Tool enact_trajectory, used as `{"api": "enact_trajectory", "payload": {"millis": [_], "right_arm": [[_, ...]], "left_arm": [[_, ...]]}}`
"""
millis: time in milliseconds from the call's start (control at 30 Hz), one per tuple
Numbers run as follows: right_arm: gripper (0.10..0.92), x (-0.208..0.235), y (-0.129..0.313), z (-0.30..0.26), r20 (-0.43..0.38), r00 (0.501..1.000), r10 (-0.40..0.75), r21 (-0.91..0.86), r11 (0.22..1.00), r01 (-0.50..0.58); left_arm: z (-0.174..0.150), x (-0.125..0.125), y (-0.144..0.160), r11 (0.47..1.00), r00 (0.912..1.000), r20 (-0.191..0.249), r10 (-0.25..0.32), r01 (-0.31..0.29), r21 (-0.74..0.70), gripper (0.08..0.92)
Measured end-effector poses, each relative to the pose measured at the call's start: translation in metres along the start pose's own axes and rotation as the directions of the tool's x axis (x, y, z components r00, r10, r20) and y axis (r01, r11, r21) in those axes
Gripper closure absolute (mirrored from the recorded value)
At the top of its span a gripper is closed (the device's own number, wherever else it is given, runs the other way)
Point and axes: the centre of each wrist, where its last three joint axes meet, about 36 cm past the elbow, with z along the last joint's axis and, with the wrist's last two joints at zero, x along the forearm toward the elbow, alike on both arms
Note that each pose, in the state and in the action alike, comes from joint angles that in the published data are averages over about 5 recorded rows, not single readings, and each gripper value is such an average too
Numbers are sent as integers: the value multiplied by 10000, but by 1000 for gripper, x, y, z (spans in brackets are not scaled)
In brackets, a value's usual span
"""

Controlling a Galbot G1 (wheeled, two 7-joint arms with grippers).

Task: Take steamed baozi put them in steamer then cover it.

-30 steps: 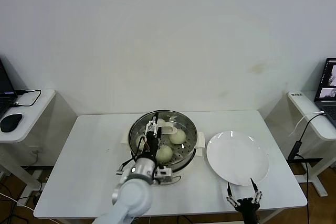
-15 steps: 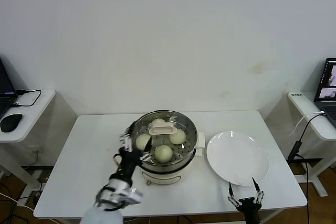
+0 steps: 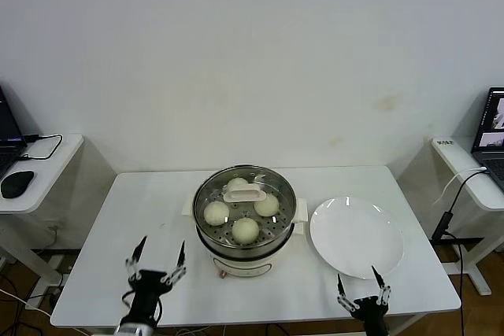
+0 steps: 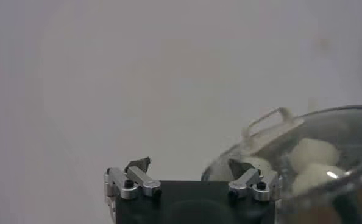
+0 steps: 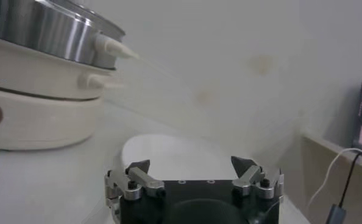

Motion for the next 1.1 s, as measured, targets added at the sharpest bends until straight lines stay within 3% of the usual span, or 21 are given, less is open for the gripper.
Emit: {"api": "enact_trajectory", "payload": {"millis": [300, 567, 1100], "right_arm": [[200, -2, 4, -8, 248, 9976, -640, -338, 9973, 648], [200, 1, 6, -14, 130, 9934, -1143, -735, 9907, 1149], [200, 5, 6, -32, -338, 9833, -1791, -1311, 9761, 1733]], "left_arm": [[29, 24, 0, 9910, 9958, -760, -515, 604, 1194, 177], [45, 34, -2, 9828, 9926, -976, -724, 877, 1625, 177], [57, 50, -2, 9804, 9893, -1335, -583, 819, 1792, 177]]}}
